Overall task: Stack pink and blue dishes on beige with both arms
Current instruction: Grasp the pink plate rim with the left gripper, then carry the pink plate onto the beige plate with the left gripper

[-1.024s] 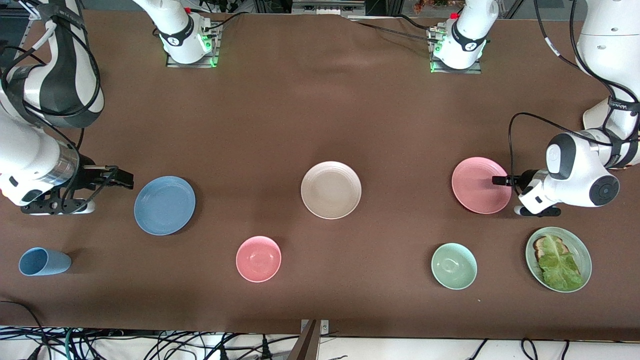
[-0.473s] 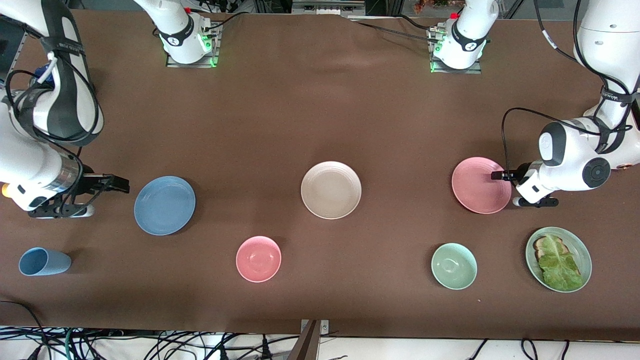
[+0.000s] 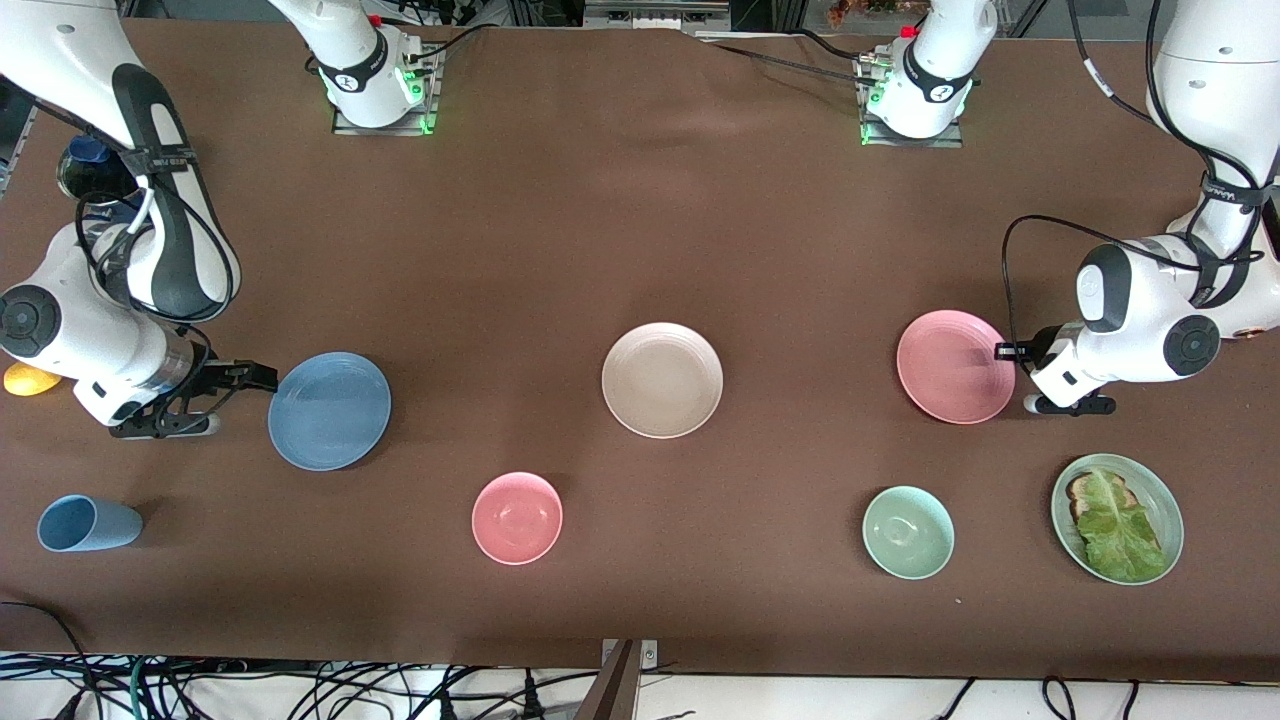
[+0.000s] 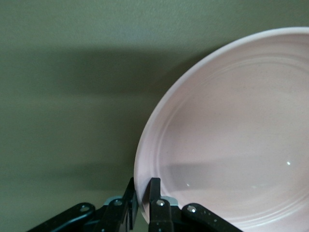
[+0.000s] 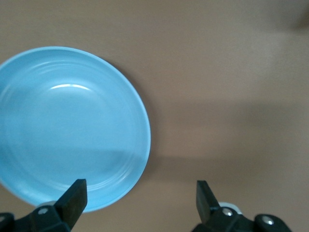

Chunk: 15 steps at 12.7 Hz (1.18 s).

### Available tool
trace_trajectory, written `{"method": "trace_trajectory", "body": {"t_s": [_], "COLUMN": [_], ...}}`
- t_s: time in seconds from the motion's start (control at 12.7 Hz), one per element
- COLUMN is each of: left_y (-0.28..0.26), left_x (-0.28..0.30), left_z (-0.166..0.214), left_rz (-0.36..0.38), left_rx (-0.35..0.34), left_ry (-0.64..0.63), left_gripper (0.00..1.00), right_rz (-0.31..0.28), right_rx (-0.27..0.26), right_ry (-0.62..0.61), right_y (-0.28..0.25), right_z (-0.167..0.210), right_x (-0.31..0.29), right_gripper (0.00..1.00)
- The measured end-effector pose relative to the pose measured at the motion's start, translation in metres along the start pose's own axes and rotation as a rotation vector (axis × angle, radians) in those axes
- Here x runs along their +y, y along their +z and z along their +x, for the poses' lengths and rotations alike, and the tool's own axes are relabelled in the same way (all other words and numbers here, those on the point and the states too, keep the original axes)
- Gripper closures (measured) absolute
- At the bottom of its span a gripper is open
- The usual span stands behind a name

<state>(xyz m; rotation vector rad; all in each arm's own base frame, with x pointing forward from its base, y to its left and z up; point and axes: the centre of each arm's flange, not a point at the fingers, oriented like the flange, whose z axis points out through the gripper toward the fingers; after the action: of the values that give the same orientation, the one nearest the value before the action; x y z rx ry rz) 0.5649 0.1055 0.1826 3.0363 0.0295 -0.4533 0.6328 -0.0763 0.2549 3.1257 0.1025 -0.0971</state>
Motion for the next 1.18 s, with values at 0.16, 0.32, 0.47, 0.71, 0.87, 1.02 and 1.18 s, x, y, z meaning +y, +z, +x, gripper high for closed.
{"method": "trace_trajectory", "body": {"t_s": [0.16, 0.32, 0.47, 0.71, 0.87, 1.02, 1.18], "left_y": [-0.013, -0.040, -0.067, -0.096, -0.116, -0.137, -0.152], "left_x": [0.002, 0.012, 0.035, 0.085, 0.119, 0.162, 0.213], "left_z": [0.003, 0.008, 0.011, 0.016, 0.017, 0.016, 0.013], "left_rz": [-0.001, -0.005, -0.009, -0.015, -0.023, -0.075, -0.136], "left_rx": [-0.007, -0.024, -0.043, -0.049, -0.054, -0.053, -0.047], "left_ry": [0.002, 0.015, 0.027, -0.005, -0.033, -0.075, -0.112], "left_gripper": [0.88, 0.95, 0.95, 0.95, 0.95, 0.95, 0.95], "right_rz": [-0.003, 0.000, 0.002, 0.002, 0.003, 0.003, 0.003], "right_rx": [0.016, 0.029, 0.043, 0.043, 0.043, 0.043, 0.042], "right_ry": [0.001, 0.004, 0.010, 0.011, 0.011, 0.011, 0.011], "right_y": [0.017, 0.031, 0.047, 0.060, 0.060, 0.060, 0.061], "right_z": [0.003, 0.006, 0.008, 0.008, 0.008, 0.008, 0.008], "right_x": [0.001, 0.001, 0.001, 0.002, 0.002, 0.001, 0.001], "right_gripper": [0.00, 0.00, 0.03, 0.06, 0.11, 0.21, 0.27]}}
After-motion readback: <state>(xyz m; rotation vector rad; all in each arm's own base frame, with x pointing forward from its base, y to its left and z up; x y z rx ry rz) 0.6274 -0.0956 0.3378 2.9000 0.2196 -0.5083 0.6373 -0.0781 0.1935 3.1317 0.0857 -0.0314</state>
